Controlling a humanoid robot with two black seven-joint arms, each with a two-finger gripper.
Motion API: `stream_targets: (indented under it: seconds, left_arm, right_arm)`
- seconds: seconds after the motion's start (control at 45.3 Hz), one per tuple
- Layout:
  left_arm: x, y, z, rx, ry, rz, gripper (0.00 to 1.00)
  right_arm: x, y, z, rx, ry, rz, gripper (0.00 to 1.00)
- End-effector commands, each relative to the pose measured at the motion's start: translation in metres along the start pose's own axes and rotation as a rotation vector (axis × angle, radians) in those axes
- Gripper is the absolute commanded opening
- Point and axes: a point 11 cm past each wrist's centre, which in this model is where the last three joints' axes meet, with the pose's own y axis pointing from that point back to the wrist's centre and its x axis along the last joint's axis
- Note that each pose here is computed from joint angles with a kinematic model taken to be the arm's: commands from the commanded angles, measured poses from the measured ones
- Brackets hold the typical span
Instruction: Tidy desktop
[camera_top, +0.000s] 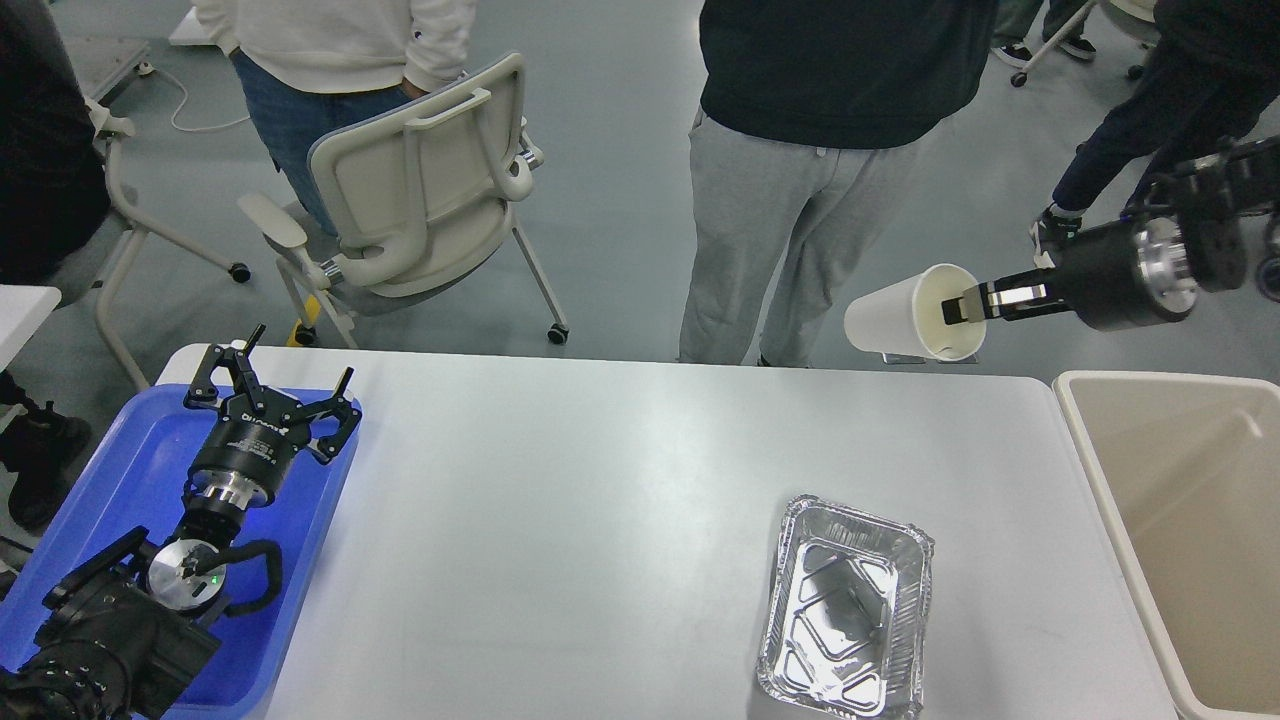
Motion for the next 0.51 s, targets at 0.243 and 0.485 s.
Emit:
stream_targets:
  seconds: [0.243,0.485]
  left_arm:
    - [0.0,0.0,0.0,0.0,0.0,0.0,1.0]
    - [0.001,0.001,0.0,0.0,0.0,0.002,1.0]
  right_arm:
    - [-0.129,0.13,0.217,-0.456,-0.817,0.552,0.0]
    - [-0.24,0.142,0.276,-0.701,-1.215,0.816,0.0]
